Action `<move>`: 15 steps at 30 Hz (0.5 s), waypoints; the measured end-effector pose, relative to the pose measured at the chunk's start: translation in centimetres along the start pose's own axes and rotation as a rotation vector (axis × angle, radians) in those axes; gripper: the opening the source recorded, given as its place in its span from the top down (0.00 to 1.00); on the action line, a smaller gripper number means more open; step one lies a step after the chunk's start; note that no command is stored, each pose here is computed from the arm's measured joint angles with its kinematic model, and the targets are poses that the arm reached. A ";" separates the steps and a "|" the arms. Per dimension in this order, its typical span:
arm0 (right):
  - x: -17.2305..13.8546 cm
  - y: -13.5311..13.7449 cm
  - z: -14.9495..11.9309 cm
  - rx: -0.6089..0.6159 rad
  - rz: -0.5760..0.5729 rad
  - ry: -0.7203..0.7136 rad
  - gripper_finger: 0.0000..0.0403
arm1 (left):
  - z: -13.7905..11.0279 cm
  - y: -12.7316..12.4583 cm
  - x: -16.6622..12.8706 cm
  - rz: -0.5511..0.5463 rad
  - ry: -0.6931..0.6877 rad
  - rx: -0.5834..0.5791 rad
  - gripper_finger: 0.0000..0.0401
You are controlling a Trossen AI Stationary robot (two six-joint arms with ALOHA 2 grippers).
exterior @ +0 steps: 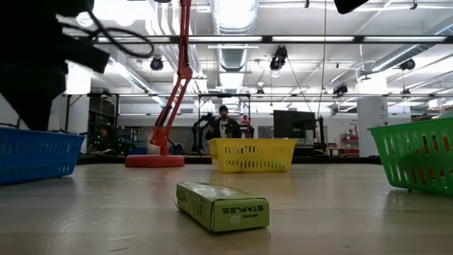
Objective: Pick and place Stapler, Stapler remover, tape
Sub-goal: Put the green staple pins into the blue bin
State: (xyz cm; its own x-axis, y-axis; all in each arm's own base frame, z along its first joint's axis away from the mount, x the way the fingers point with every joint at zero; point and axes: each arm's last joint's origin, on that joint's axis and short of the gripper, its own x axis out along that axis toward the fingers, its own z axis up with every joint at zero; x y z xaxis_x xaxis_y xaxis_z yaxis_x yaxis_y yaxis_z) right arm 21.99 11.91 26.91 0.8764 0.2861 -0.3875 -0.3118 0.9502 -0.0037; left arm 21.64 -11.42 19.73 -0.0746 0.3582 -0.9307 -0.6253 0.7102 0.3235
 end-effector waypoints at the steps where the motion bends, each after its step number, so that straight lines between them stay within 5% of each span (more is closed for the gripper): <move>1: 0.0 0.0 0.0 0.000 0.000 0.000 0.87 | 0.2 -0.1 -0.3 -0.008 -0.014 0.012 0.51; 10: 0.0 0.0 0.0 0.000 0.000 0.000 0.87 | 2.9 -2.4 -5.3 -0.213 -0.342 0.148 0.49; 15: 0.0 0.0 0.0 0.002 0.000 0.000 0.87 | 4.7 -5.6 -7.4 -0.442 -0.651 0.380 0.49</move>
State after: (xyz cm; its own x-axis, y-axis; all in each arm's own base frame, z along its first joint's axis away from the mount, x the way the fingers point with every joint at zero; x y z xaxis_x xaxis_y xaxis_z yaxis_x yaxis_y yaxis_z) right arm 21.99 11.91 26.91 0.8764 0.2861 -0.3875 -0.3110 0.9504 -0.0017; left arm 29.33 -15.20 25.62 0.6449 0.1950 -0.7389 -0.1822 0.9783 0.0992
